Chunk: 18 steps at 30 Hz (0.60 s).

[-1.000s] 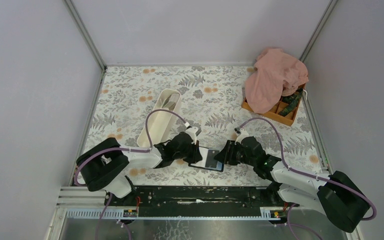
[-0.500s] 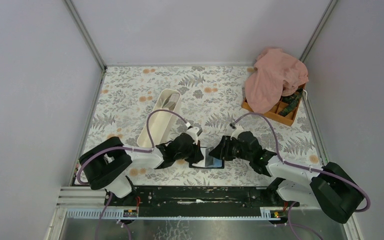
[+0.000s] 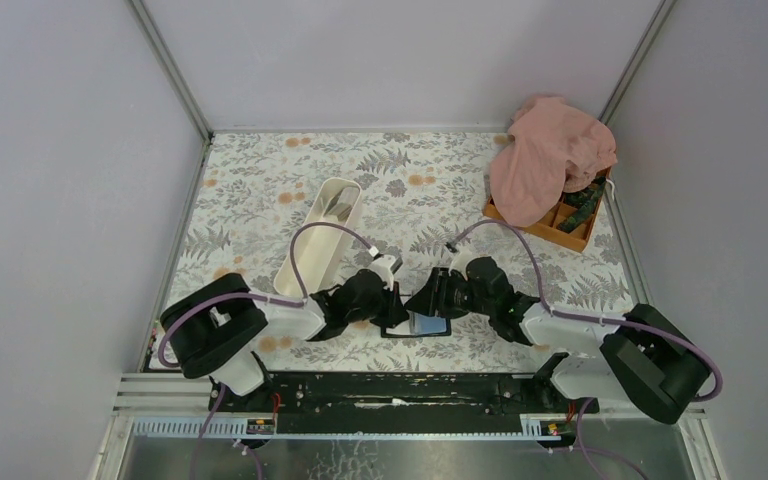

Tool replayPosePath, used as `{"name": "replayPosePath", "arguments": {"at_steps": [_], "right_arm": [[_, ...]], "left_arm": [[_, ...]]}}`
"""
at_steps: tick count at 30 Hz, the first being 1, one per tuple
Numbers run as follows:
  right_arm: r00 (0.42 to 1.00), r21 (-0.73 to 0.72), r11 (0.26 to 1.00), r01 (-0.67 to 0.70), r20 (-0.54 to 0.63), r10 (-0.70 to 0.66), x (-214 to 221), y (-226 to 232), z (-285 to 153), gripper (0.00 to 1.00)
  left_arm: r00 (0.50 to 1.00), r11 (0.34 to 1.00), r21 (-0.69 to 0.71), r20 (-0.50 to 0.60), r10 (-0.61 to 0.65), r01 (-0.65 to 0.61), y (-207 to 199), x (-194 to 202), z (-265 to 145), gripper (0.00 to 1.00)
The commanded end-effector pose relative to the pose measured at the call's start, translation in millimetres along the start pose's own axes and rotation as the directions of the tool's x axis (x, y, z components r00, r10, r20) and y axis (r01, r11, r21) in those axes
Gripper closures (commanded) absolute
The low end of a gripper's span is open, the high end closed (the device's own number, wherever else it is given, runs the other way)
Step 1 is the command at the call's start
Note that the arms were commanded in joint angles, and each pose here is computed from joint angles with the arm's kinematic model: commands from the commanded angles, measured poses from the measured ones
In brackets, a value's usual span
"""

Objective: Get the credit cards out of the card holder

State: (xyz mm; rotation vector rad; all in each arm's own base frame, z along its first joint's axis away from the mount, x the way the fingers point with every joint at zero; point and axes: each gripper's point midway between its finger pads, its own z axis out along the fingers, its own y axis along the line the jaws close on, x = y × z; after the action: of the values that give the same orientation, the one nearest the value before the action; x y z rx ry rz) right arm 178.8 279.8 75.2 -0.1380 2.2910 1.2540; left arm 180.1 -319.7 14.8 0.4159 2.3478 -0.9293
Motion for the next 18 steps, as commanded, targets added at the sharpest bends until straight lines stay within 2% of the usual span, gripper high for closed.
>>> {"name": "replayPosePath", "arguments": {"at_steps": [1, 12, 15, 18], "right_arm": [[0.999, -0.071, 0.997, 0.023, -0.030, -0.026, 5, 22, 10, 0.56], [0.997, -0.121, 0.993, 0.015, -0.077, -0.025, 19, 28, 27, 0.50], [0.998, -0.158, 0.987, 0.016, -0.051, -0.025, 14, 38, 25, 0.50], [0.998, -0.134, 0.990, 0.051, -0.023, -0.055, 7, 39, 18, 0.50]], "left_arm": [[0.991, 0.997, -0.074, -0.131, -0.018, 0.008, 25, 45, -10, 0.89], [0.992, 0.992, -0.114, -0.111, -0.066, 0.053, 35, 52, -21, 0.89], [0.991, 0.989, -0.133, -0.108, -0.078, 0.063, 41, 56, -24, 0.89], [0.990, 0.988, -0.135, -0.112, -0.089, 0.073, 42, 60, -24, 0.89]]}}
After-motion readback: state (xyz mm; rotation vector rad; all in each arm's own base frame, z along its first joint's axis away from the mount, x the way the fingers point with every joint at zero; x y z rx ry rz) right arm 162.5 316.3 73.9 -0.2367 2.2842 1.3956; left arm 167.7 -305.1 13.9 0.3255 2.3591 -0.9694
